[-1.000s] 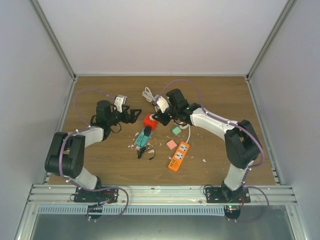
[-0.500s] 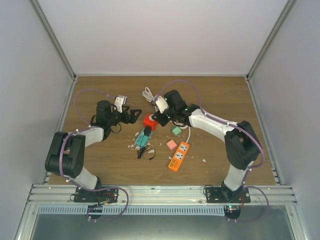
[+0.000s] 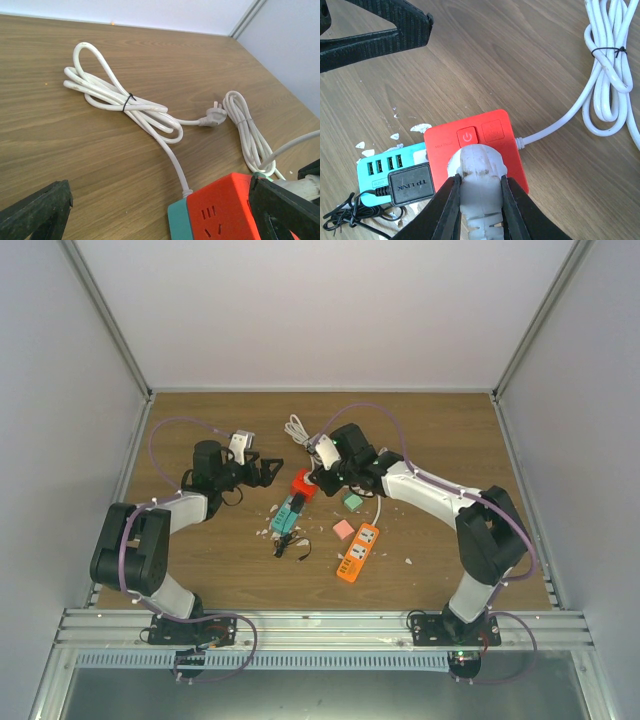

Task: Insert the plug

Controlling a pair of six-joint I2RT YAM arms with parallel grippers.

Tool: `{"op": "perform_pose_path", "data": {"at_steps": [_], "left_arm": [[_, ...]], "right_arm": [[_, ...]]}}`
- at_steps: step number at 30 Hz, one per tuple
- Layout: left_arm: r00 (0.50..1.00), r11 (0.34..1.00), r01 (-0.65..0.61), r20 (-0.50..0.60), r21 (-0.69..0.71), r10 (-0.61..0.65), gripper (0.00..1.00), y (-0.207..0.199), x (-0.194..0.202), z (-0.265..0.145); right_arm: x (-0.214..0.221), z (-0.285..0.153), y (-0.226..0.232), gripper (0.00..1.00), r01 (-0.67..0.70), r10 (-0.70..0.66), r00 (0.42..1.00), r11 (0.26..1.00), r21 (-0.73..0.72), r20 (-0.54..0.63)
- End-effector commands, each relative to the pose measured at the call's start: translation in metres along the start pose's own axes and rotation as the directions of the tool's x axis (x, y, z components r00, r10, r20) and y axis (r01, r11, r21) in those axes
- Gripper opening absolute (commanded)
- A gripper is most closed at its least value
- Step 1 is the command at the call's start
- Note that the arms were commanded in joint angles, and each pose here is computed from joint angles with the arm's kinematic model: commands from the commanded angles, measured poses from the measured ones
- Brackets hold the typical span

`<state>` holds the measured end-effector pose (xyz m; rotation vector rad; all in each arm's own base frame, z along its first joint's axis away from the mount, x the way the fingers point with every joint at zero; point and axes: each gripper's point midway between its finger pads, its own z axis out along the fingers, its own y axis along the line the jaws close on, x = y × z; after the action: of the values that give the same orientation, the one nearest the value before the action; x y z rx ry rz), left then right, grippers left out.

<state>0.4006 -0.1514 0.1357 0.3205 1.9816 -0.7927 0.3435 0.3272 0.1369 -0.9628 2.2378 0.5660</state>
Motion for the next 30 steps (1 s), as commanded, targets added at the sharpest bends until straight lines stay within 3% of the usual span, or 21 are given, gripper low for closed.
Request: {"op": "perform_pose_path", "data": {"at_steps": [1, 18, 30], "left_arm": [[0.999, 0.999, -0.035, 0.033, 0.004, 0.034, 0.99, -0.001, -0.015, 0.005], [0.999, 1.000, -0.031, 0.022, 0.003, 0.031, 0.99, 0.002, -0.013, 0.008], [0.999, 1.000, -0.031, 0.019, 0.003, 0.030, 0.99, 0.002, -0.013, 0.009]], "right_arm": [[0.000, -0.005, 0.004, 0.00, 0.003, -0.003, 1.000, 1.000, 0.006, -0.004], [0.032, 0.030, 0.016, 0.01, 0.001, -0.003, 0.994, 1.000, -0.013, -0.110], [0.100, 0.056, 0.007, 0.01, 0.031, -0.010, 0.949, 0.997, 0.063, -0.317]]}}
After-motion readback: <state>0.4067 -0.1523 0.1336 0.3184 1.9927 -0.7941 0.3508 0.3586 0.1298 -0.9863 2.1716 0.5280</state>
